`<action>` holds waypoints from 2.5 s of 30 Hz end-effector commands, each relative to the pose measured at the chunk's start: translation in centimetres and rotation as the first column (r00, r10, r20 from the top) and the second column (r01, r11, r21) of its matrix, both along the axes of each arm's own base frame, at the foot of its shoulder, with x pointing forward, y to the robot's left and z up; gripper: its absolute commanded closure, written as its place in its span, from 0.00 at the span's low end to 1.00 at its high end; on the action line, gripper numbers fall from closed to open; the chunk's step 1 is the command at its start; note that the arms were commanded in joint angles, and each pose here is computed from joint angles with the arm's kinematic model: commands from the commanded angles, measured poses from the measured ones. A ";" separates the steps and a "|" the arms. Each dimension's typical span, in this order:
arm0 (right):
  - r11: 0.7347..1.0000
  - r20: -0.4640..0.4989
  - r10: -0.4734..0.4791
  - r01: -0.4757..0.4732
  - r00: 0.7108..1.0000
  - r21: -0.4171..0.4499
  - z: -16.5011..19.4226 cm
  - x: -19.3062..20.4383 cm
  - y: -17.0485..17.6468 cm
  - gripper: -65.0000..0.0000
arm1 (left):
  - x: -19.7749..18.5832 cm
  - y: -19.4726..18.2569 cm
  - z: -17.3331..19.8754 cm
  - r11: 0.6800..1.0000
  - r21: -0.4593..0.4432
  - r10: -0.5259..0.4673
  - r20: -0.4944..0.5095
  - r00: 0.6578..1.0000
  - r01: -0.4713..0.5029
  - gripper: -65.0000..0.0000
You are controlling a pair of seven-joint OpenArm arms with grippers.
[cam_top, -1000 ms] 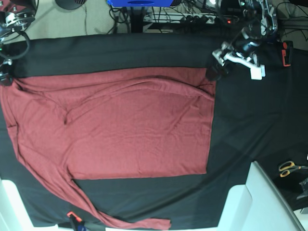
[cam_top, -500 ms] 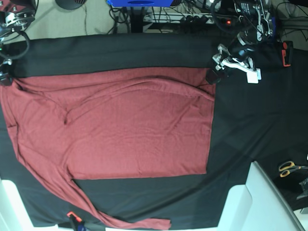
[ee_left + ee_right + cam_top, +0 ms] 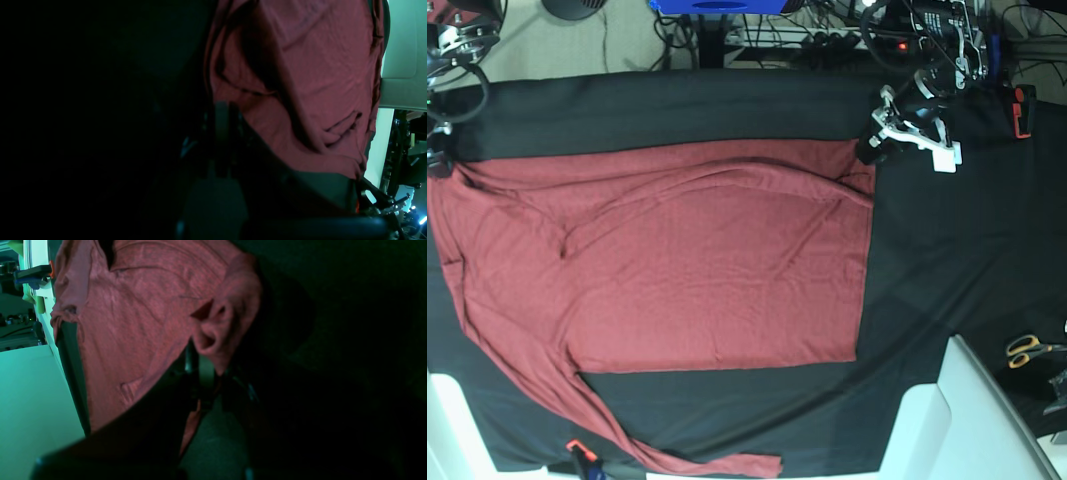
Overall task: Fold the T-shirt properly
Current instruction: 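Grasp the hem corner with the left gripper and drag it outward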
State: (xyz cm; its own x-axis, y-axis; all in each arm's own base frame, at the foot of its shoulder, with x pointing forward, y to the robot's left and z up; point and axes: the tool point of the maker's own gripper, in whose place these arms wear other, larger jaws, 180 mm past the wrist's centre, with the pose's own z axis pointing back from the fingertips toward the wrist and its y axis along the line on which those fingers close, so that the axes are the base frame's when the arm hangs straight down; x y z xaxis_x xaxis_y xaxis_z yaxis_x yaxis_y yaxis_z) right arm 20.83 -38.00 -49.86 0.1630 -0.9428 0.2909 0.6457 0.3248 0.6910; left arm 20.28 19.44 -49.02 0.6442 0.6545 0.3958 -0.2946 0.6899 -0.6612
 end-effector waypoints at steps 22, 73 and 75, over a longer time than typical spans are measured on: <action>0.980 -0.003 0.101 -0.100 0.995 -0.170 6.2 0.6 -3.9 1.00 | -2.8 1.3 3.4 0.984 0.107 -0.142 -0.022 0.990 0.144 1.00; 0.974 -0.170 0.116 -0.146 0.979 -0.175 3.9 -6.6 -3.0 1.00 | -7.4 2.5 2.9 0.971 0.148 -0.172 -0.113 0.979 0.188 1.00; 0.974 -0.169 0.115 -0.145 0.979 -0.176 3.9 -6.6 -3.1 1.00 | -7.4 2.5 2.9 0.971 0.148 -0.172 -0.113 0.979 0.188 1.00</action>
State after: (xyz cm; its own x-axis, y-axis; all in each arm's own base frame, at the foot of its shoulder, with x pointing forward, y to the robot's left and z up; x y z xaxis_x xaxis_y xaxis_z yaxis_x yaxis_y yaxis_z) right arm 13.76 -39.29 -47.33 0.3603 -0.8585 0.3649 0.6939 0.5081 0.5103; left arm 12.47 21.45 -46.70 0.7980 0.4612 0.3879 -0.2261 0.8258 -0.5167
